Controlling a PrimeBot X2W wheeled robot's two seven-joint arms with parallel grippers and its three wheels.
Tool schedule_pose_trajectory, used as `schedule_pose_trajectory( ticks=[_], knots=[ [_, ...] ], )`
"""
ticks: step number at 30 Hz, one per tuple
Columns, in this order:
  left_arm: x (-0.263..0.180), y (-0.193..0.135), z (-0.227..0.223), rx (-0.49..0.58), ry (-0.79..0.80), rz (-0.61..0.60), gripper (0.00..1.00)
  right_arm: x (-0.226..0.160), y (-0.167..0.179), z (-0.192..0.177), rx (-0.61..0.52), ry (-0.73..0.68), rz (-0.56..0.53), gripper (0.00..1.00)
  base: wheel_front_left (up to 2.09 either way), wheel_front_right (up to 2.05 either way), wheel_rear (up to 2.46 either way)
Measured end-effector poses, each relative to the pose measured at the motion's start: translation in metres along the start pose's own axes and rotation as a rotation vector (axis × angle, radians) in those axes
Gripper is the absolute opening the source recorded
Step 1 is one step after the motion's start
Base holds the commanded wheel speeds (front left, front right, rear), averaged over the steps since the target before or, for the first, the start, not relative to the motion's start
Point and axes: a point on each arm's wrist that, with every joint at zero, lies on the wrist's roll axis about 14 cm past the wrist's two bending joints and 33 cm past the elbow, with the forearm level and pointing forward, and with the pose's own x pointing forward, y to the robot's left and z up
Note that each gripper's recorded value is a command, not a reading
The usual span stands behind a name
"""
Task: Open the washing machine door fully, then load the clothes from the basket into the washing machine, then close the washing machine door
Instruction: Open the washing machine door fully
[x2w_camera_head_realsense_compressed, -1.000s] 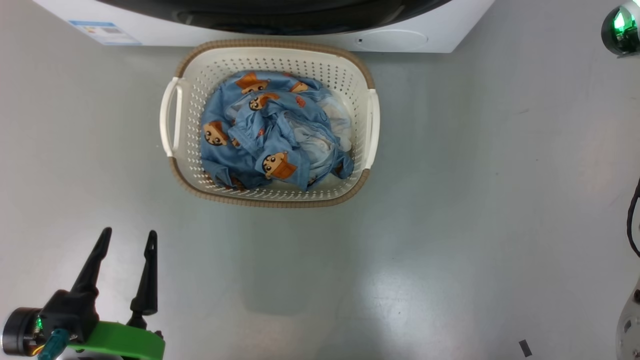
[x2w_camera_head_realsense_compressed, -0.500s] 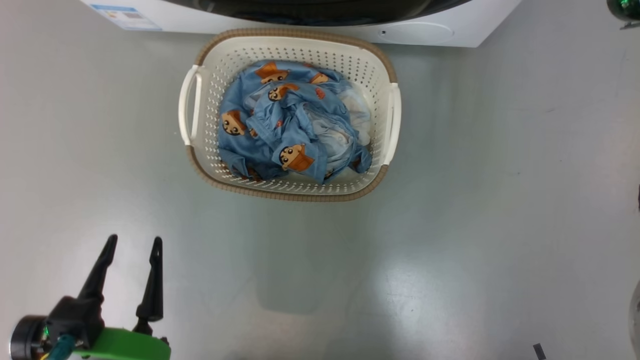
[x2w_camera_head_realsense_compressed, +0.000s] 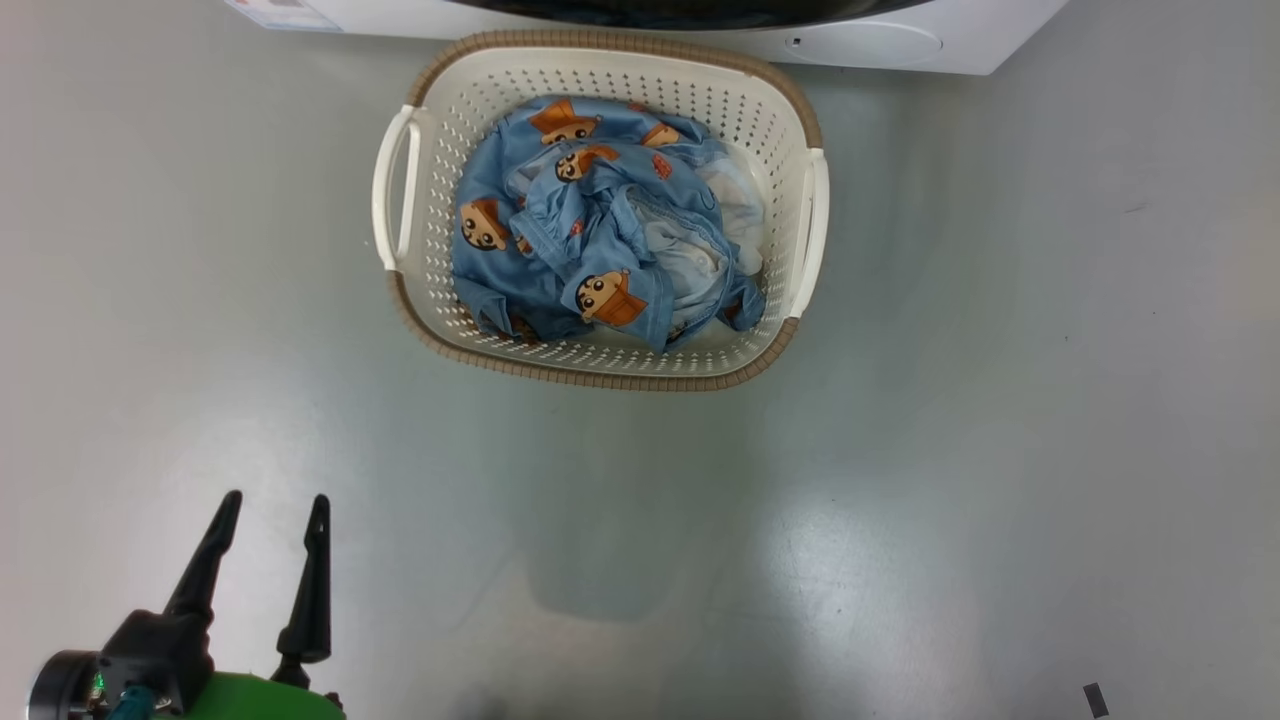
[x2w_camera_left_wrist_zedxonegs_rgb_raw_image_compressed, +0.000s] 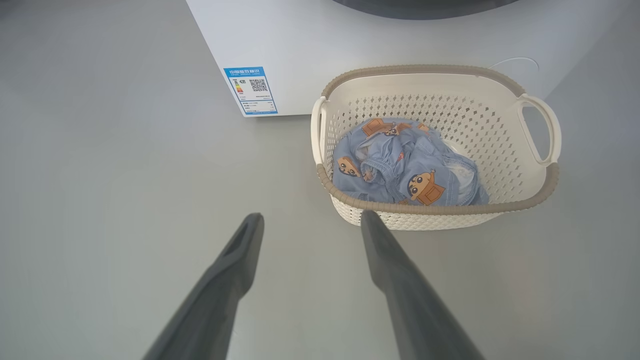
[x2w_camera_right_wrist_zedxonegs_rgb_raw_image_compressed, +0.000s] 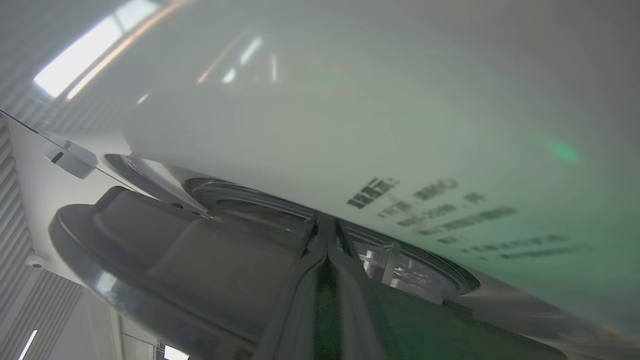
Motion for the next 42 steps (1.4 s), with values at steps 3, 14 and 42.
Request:
schedule_pose_trajectory(
  ticks=[3,14,42],
  knots=[
    [-0.001,-0.001,-0.001,-0.001,0.002,-0.002,1.00,0.002,0.001,-0.003,-0.009,0.019,-0.002,0.00,0.00,0.00,0.00],
    [-0.006,-0.001,-0.003,-0.009,0.009,0.005,1.00,0.005,0.001,-0.004,-0.032,0.045,-0.016,0.00,0.00,0.00,0.00],
    [0.005,-0.010,0.005,-0.021,-0.021,-0.023,1.00,-0.011,0.018,-0.018,-0.056,0.157,-0.016,0.00,0.00,0.00,0.00]
  ],
)
